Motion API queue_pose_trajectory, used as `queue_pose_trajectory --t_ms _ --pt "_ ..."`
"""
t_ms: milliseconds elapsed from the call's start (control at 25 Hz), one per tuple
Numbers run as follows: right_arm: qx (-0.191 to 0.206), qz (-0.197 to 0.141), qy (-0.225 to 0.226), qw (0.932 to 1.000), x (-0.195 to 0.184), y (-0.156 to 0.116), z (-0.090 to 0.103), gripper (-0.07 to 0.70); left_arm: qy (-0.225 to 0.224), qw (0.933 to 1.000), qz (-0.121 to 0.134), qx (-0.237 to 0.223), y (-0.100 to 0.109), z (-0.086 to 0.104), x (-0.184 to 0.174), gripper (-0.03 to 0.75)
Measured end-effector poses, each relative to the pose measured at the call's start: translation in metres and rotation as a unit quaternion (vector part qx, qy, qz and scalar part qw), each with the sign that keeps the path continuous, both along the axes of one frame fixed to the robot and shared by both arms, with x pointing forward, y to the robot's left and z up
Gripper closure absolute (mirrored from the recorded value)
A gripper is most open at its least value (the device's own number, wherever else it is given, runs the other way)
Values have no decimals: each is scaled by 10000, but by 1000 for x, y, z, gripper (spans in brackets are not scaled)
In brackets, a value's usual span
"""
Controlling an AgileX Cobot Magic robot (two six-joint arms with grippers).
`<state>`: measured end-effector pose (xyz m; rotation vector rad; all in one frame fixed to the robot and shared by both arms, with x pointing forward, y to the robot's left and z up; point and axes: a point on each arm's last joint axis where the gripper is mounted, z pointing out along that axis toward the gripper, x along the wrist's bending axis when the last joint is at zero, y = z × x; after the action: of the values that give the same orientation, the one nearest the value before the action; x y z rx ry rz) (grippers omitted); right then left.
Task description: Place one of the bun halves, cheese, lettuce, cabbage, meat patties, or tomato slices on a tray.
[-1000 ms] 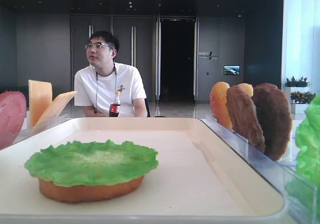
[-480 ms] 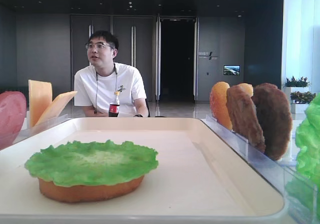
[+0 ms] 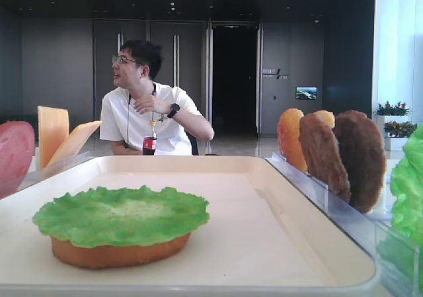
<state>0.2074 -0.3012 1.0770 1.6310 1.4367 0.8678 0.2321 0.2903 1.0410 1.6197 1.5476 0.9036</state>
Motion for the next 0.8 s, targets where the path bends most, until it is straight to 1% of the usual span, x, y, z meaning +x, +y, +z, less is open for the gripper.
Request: queue_pose_trajectory --t_ms 160,320,440,800 --pt "44 28 283 9996 12 0 -19 73 0 10000 0 0 0 0 0 716" --pt "62 86 396 9992 21 0 -32 73 -2 10000 0 0 0 0 0 716" --pt "54 163 344 9993 22 1 -32 73 -2 10000 0 0 0 0 0 716" --pt "47 192 314 9993 22 2 -31 73 -2 10000 0 0 0 0 0 716"
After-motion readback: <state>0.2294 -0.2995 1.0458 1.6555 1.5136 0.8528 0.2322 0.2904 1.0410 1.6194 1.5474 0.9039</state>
